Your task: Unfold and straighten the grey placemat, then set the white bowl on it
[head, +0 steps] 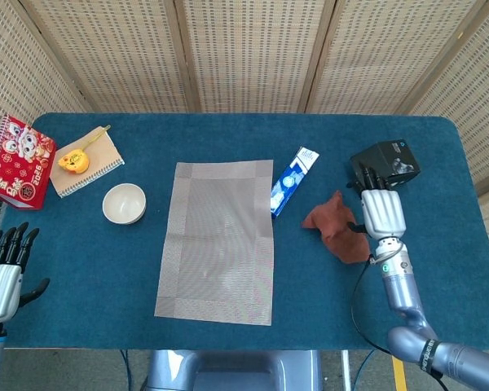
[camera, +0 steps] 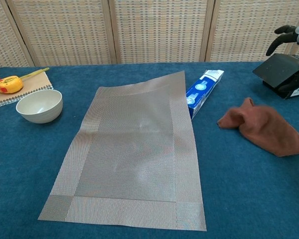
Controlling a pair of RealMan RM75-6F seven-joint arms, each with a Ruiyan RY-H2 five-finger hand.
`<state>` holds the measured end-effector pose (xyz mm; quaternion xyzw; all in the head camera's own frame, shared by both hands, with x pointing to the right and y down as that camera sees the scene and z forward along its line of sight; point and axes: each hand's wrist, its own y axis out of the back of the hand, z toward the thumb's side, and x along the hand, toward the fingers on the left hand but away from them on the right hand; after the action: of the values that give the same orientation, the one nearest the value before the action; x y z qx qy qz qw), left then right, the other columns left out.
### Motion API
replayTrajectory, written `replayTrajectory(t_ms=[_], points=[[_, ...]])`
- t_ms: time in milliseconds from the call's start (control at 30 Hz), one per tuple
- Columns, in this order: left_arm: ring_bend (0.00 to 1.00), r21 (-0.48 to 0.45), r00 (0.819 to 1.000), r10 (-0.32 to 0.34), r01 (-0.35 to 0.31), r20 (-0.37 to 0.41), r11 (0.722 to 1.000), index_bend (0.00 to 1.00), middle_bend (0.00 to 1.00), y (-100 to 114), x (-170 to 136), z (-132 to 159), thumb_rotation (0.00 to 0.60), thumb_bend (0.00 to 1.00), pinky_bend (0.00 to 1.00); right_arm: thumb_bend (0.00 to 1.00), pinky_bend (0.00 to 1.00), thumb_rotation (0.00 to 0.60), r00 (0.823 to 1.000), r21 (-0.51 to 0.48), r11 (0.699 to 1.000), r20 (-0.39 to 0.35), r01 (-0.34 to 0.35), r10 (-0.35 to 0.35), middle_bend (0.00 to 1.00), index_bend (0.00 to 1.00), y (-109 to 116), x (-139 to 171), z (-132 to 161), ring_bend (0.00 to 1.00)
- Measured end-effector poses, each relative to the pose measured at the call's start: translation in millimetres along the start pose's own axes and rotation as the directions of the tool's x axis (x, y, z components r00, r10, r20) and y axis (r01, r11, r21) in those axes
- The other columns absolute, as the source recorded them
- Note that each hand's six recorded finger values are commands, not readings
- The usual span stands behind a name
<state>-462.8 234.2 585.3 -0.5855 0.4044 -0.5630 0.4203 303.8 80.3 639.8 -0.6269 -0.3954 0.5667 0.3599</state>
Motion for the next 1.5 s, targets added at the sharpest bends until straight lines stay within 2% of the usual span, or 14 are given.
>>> replayTrajectory(t_ms=[233,433,533,633,733,800,933,1167,1300,1500], points=[[0.0,-0.002,1.0,-0.002,0.002,0.001,1.0,0.05,0.0,-0.4,0.1,-0.1,0.6,0.18,0.0,0.14,0.0,0.6,1.0,0.013,0.999,0.003,-0.03,0.03,0.0,0.16,-6.7,8.7,-3.2,0.0],[0.0,-0.004,1.0,-0.003,0.003,0.001,1.0,0.05,0.0,-0.6,-0.1,-0.7,0.6,0.18,0.0,0.02,0.0,0.6,0.994,-0.013,0.998,-0.091,-0.059,0.057,0.0,0.15,-16.3,28.9,17.1,0.0],[0.0,-0.014,1.0,-0.003,0.003,0.002,1.0,0.05,0.0,0.2,-1.8,-1.1,0.6,0.18,0.0,0.01,0.0,0.6,0.98,-0.047,0.993,-0.176,-0.105,0.095,0.0,0.15,-28.3,46.0,36.4,0.0],[0.0,-0.011,1.0,-0.012,0.012,0.003,1.0,0.06,0.0,-1.9,-2.9,-2.0,0.6,0.18,0.0,0.01,0.0,0.6,0.954,-0.09,0.983,-0.271,-0.159,0.129,0.0,0.15,-42.3,65.2,59.1,0.0],[0.0,-0.009,1.0,-0.016,0.016,0.005,1.0,0.05,0.0,-3.1,-3.1,-2.1,0.6,0.18,0.0,0.01,0.0,0.6,0.919,-0.107,0.973,-0.361,-0.206,0.155,0.0,0.15,-59.3,85.9,83.3,0.0],[0.0,-0.009,1.0,-0.015,0.015,0.005,1.0,0.05,0.0,-3.0,-2.8,-2.3,0.6,0.18,0.0,0.01,0.0,0.6,0.895,-0.118,0.963,-0.41,-0.242,0.175,0.0,0.15,-72.5,99.7,99.9,0.0],[0.0,-0.011,1.0,-0.017,0.017,0.001,1.0,0.05,0.0,-3.5,-2.2,-3.4,0.6,0.19,0.0,0.01,0.0,0.6,0.866,-0.141,0.947,-0.461,-0.287,0.194,0.0,0.16,-93.4,116.1,122.7,0.0],[0.0,-0.008,1.0,-0.025,0.025,0.002,1.0,0.05,0.0,-6.0,-1.9,-3.4,0.6,0.18,0.0,0.01,0.0,0.6,0.849,-0.147,0.93,-0.475,-0.336,0.231,0.0,0.16,-115.6,123.4,134.5,0.0],[0.0,-0.008,1.0,-0.026,0.026,0.001,1.0,0.05,0.0,-7.0,-1.3,-3.5,0.6,0.18,0.0,0.01,0.0,0.6,0.841,-0.153,0.921,-0.48,-0.358,0.247,0.0,0.16,-121.7,127.0,139.7,0.0],[0.0,0.003,0.999,-0.032,0.032,0.0,0.999,0.06,0.0,-10.0,-0.6,-3.9,0.6,0.18,0.0,0.01,0.0,0.6,0.821,-0.148,0.907,-0.5,-0.394,0.275,0.0,0.16,-129.1,136.1,147.8,0.0]])
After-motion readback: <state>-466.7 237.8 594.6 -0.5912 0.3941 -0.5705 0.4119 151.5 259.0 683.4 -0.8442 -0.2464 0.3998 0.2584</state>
